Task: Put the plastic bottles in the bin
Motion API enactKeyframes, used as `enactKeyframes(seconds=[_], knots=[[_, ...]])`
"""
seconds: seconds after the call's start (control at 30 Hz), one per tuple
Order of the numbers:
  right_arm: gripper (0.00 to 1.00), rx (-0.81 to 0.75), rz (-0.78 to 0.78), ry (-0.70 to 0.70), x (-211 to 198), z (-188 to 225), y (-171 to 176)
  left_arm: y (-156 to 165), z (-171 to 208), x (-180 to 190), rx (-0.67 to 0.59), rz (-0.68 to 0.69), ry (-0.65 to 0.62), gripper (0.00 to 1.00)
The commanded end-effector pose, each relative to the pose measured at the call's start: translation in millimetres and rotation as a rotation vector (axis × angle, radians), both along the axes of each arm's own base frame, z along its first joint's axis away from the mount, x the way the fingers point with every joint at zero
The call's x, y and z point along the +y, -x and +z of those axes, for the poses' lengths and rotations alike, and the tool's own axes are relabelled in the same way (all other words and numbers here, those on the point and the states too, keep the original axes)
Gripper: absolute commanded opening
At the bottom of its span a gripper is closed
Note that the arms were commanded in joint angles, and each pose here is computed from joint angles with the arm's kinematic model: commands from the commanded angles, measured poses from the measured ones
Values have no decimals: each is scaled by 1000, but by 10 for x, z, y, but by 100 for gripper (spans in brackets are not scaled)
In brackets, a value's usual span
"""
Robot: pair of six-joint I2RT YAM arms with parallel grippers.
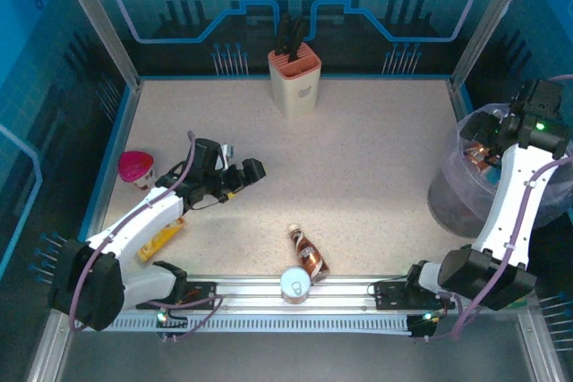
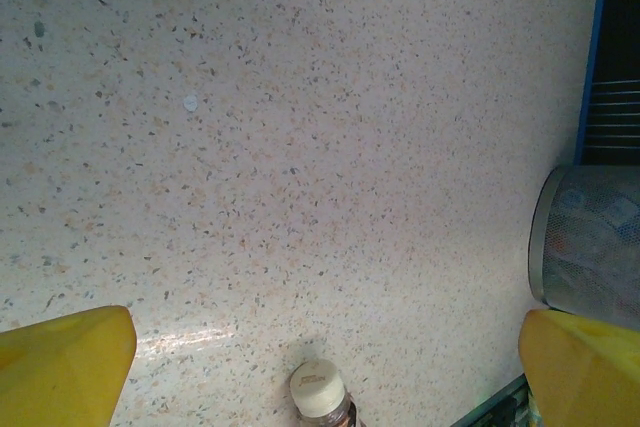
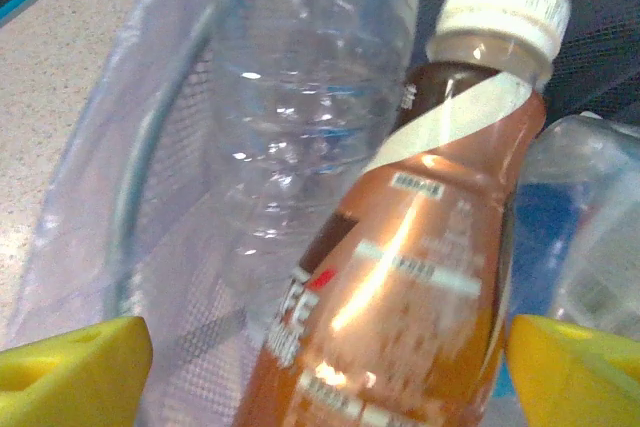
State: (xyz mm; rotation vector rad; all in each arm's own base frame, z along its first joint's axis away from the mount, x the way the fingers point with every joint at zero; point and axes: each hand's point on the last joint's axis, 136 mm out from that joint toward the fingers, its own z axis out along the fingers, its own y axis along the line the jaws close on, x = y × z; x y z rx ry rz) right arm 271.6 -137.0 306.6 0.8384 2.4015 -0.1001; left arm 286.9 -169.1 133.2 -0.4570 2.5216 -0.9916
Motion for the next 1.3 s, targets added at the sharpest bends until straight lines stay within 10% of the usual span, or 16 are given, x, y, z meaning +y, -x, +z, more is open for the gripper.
enactKeyframes(seconds=[0.0,0.53,1.27], knots=[[94,14,44,8,123,201,82,-49,72,-7,-11,-9,4,99],[97,-46,482,110,1408,512,215,-86,64,-22,-9,-13,1,99],[91,349,1163,-1,3969,-1591,899,19,-49,100,1,17,-28,99]])
